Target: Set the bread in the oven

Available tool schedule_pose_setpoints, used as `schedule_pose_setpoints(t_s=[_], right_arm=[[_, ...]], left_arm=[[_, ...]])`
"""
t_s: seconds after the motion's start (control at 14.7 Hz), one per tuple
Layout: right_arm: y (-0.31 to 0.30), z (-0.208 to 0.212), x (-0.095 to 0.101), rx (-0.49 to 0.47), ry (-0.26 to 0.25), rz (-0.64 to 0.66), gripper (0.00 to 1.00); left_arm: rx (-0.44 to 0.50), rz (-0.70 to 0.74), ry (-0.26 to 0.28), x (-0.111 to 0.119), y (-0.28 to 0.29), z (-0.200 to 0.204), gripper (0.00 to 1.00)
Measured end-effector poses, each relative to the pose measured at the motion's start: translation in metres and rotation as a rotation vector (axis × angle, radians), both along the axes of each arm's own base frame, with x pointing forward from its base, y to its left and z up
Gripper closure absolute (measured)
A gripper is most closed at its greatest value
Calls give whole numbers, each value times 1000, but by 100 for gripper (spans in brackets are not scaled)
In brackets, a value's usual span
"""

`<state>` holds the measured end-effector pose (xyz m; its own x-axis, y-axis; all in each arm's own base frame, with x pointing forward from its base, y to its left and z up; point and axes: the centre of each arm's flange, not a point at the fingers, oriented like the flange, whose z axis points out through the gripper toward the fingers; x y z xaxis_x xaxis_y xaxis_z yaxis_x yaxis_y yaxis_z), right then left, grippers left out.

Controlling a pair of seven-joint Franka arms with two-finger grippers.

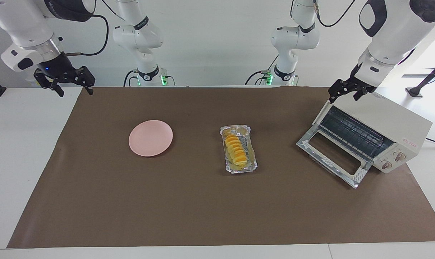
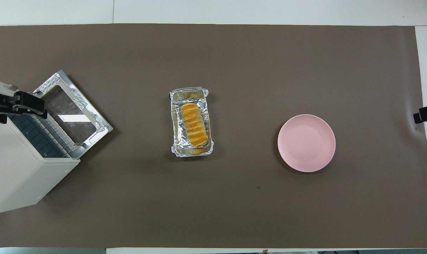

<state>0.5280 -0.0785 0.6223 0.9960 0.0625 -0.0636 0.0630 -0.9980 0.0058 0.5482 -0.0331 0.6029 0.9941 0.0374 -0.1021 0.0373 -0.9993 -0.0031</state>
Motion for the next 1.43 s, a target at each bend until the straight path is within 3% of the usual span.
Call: schedule_pose_setpoints(t_s=[0.41,0.61,0.88,1.02,1.43], right_arm=[[0,-1,-2,2,15,0,0],[0,-1,-2,2,15,0,0],[0,-1,-2,2,16,0,0],[0,-1,-2,2,16,0,0],[0,-1,-2,2,16,0,0]], left_arm=[[0,-13,6,-1,-7,0,0],[-2,-28,45,-8,-23,-2,0],[-8,35,-59,-17,-141,-11,0],[-26,4,-65,-27,-207,-38,0],[-37,-56,-80,-18,-336,-176,0]])
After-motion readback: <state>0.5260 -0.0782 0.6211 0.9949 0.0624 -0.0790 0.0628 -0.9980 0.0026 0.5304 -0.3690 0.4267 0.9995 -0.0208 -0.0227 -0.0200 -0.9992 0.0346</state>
